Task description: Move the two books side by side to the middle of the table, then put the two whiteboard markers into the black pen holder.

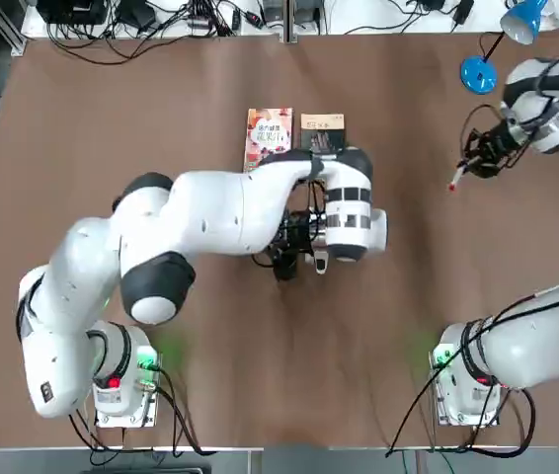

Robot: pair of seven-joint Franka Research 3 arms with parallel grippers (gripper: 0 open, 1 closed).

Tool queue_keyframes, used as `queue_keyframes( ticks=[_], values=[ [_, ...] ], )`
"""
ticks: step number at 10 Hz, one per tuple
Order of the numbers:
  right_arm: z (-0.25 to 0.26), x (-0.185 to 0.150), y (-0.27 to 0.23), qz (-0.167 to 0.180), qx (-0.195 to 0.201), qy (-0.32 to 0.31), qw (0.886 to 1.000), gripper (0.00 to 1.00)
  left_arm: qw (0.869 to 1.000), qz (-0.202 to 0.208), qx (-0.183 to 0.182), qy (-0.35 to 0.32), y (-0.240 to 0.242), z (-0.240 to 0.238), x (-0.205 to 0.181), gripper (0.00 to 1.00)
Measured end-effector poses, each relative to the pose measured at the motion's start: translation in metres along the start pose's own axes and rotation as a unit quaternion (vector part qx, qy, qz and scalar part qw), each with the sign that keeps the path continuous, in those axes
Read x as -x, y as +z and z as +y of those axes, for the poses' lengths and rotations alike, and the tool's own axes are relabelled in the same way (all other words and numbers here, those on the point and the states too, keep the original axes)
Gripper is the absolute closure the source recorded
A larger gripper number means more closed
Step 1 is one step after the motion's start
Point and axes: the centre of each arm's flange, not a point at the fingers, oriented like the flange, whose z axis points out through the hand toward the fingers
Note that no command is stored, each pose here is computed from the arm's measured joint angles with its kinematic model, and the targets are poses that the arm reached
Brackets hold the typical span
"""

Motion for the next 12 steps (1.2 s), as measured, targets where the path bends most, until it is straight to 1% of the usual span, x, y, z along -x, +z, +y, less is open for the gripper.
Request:
queue_keyframes(
  ticks=[2,4,6,7,8,10,11,12],
  values=[
    [-0.056,0.033,0.022,-0.003,0.015,-0.025,1.0,0.85,1.0,-0.001,-0.008,0.001,0.0,0.015,-0.024,0.83],
    [-0.127,0.077,0.034,-0.005,0.018,-0.058,0.998,0.85,1.0,-0.003,-0.013,-0.003,0.003,0.024,-0.044,0.83],
    [-0.195,0.12,0.032,0.0,0.004,-0.105,0.994,0.85,1.0,0.003,-0.013,-0.005,-0.002,0.024,-0.042,0.83],
    [-0.218,0.131,0.024,0.006,-0.008,-0.124,0.992,0.85,1.0,0.008,-0.014,-0.006,-0.007,0.025,-0.04,0.83],
    [-0.233,0.133,0.014,0.012,-0.019,-0.135,0.991,0.85,1.0,0.015,-0.015,-0.007,-0.011,0.026,-0.038,0.83],
    [-0.246,0.129,-0.002,0.018,-0.031,-0.139,0.99,0.85,0.999,0.028,-0.016,-0.007,-0.014,0.027,-0.04,0.83],
    [-0.249,0.126,-0.006,0.022,-0.034,-0.14,0.989,0.85,0.999,0.031,-0.017,-0.005,-0.015,0.028,-0.04,0.81],
    [-0.251,0.124,-0.008,0.026,-0.034,-0.141,0.989,0.85,0.999,0.034,-0.017,-0.004,-0.016,0.028,-0.04,0.7]
  ],
)
